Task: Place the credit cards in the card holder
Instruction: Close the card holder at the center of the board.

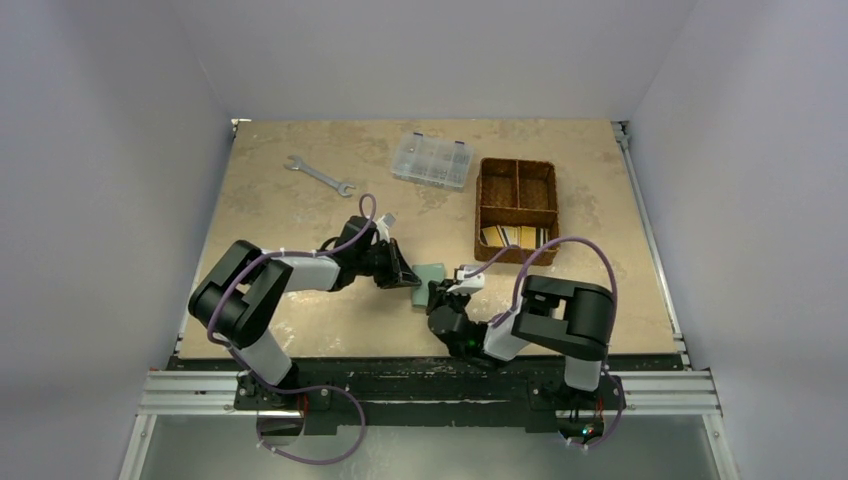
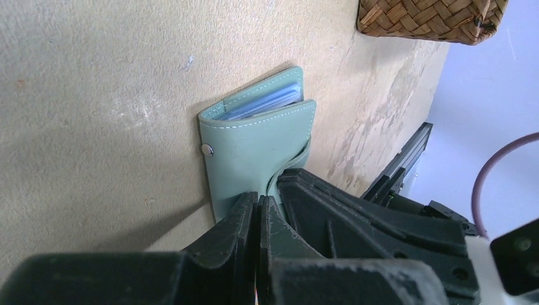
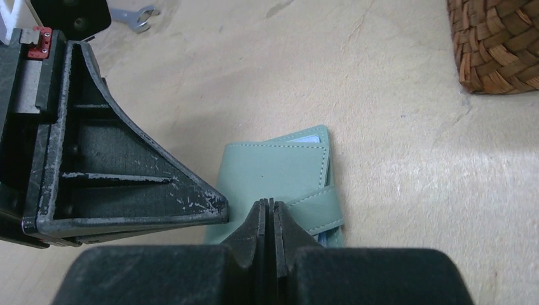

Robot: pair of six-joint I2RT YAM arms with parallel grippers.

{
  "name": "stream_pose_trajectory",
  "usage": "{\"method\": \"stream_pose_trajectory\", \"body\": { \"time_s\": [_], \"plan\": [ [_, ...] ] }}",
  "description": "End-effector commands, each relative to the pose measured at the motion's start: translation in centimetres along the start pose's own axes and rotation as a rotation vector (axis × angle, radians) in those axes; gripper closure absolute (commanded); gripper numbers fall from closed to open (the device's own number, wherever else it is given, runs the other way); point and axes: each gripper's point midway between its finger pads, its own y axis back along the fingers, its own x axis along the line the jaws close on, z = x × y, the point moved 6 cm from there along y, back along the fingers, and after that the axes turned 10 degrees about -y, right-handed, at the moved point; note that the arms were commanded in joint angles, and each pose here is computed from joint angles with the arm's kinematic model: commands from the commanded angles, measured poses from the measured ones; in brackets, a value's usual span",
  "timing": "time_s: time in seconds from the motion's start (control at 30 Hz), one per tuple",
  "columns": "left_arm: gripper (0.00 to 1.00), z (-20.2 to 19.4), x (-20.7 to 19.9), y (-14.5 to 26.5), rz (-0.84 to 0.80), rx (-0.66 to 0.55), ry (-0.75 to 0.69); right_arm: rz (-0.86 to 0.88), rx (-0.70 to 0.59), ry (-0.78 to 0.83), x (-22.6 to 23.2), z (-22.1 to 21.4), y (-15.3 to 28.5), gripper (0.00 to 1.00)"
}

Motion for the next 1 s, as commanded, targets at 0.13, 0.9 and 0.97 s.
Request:
{"method": "stream_pose_trajectory", "body": {
  "time_s": [0.13,0.9,0.97],
  "plan": [
    [1.0,1.2,-1.4,0.7,-0.021,-0.043,-0.065,-0.248,0.429,0.55,-12.0,-8.7,6.4,1.0],
    [0.54,1.4,-5.2,8.5,0.025,-0.119,-0.241,-0.062,0.707,0.202,-1.5,5.5,6.1,0.36],
    [0.49,1.5,-6.0,9.4,0.013,-0.132,-0.255,-0.062,0.716,0.183,-1.8,5.5,6.6,0.34]
  ]
}}
